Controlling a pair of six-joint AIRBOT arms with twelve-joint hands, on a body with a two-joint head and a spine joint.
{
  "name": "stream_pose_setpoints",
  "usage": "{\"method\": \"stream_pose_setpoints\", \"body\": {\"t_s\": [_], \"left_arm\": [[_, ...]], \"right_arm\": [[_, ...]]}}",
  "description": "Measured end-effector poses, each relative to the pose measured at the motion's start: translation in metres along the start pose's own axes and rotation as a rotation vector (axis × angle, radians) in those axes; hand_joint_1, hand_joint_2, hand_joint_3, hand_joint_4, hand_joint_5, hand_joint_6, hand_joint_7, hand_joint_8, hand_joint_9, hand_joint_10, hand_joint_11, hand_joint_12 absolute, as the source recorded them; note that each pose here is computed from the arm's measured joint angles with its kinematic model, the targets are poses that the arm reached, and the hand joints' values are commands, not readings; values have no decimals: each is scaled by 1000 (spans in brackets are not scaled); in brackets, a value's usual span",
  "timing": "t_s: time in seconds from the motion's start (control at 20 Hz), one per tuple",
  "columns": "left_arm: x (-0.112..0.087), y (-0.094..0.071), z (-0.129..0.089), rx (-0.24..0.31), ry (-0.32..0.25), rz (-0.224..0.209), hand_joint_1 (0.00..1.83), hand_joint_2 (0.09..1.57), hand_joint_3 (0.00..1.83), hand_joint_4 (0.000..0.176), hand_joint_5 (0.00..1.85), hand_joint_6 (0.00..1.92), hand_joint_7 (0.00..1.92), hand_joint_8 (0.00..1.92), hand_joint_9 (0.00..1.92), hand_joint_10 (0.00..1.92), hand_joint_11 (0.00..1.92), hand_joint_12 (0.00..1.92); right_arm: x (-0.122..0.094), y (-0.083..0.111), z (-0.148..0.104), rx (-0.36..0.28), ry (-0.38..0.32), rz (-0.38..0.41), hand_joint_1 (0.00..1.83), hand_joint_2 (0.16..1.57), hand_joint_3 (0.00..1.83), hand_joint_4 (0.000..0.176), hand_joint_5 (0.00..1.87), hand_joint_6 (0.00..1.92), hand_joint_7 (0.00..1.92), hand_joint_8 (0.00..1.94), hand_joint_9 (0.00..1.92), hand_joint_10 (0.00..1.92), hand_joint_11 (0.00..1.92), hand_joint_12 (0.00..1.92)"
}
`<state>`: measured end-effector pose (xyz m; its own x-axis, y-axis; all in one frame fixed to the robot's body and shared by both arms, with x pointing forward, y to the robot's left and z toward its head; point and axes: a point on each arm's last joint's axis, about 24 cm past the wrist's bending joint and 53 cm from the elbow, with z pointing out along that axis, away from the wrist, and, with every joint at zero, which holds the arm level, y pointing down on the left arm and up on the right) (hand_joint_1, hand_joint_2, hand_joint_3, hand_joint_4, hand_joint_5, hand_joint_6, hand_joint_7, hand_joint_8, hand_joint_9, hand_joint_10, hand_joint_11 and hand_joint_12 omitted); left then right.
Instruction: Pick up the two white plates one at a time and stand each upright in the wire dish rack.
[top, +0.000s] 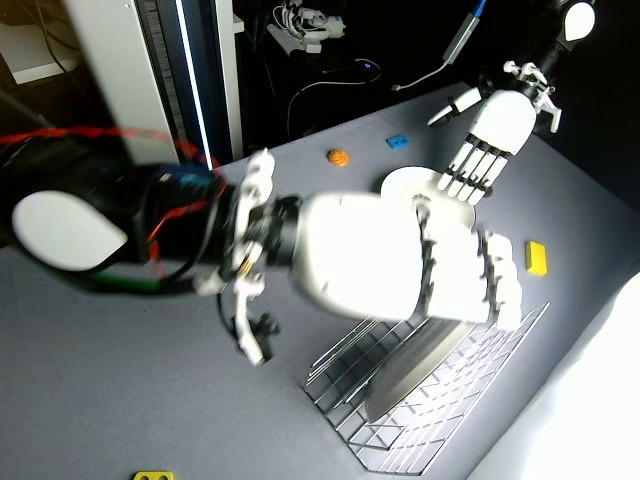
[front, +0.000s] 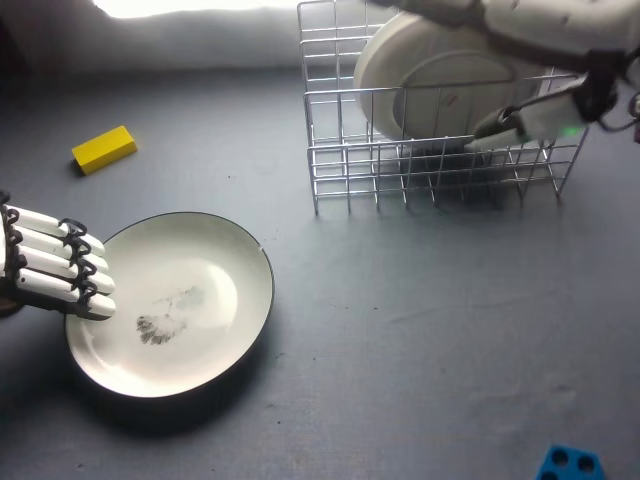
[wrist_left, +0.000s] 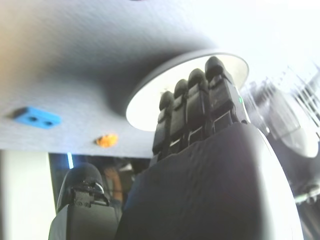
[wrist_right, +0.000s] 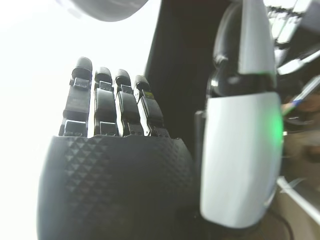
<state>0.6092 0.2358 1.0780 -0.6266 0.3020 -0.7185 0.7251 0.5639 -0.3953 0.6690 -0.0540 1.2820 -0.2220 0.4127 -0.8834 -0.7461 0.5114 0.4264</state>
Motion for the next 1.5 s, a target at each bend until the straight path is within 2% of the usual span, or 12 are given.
{"method": "stream_pose_setpoints", "body": {"t_s": [0.15,0.25,0.45,0.6,0.65,0.85,0.9,1.05,1.15,1.5], "left_arm": [[2,1,0,-4,3,-3,0,1067,0,0,91,3,71,4,51,5,0,147],[4,2,0,-6,7,-8,0,1073,1,0,109,2,100,4,77,4,0,192],[13,4,3,-12,29,-17,0,1075,1,0,99,1,91,0,70,1,0,166],[18,7,5,-20,40,-20,0,1071,0,0,104,1,90,0,67,0,0,178],[20,7,5,-20,44,-21,0,1075,1,0,108,3,92,1,67,0,0,177],[27,6,5,-18,58,-33,0,1068,0,0,98,3,83,3,55,2,0,156],[28,7,5,-19,62,-35,0,1070,0,0,113,6,96,5,65,4,0,173],[28,6,5,-18,62,-37,0,1070,0,0,115,1,97,1,66,1,0,176],[28,6,5,-16,61,-38,0,1072,1,0,99,2,81,1,52,1,0,124],[28,5,7,-12,62,-38,0,1075,1,0,100,2,91,3,67,3,0,162]], "right_arm": [[30,28,4,-48,53,-103,1266,897,6,0,0,0,0,0,0,0,0,192],[53,36,7,-53,106,-114,1284,892,2,0,0,0,0,0,0,0,0,230],[78,44,10,-57,161,-136,1278,910,4,0,3,1,0,0,0,0,0,236],[97,54,13,-63,207,-119,1297,921,5,0,30,6,0,0,0,0,0,217],[104,58,16,-66,219,-103,1305,917,1,0,52,6,2,0,0,0,0,292],[127,73,24,-90,263,-83,1311,931,4,0,60,4,0,0,0,0,0,334],[132,80,27,-104,268,-80,1308,925,0,0,71,3,22,3,13,3,0,402],[151,92,39,-126,299,-69,1297,934,2,0,54,1,2,0,0,0,0,359],[161,97,47,-137,309,-70,1316,932,0,0,70,4,7,1,0,0,0,378],[185,90,80,-130,323,-80,1303,936,0,0,69,5,22,3,6,1,0,383]]}}
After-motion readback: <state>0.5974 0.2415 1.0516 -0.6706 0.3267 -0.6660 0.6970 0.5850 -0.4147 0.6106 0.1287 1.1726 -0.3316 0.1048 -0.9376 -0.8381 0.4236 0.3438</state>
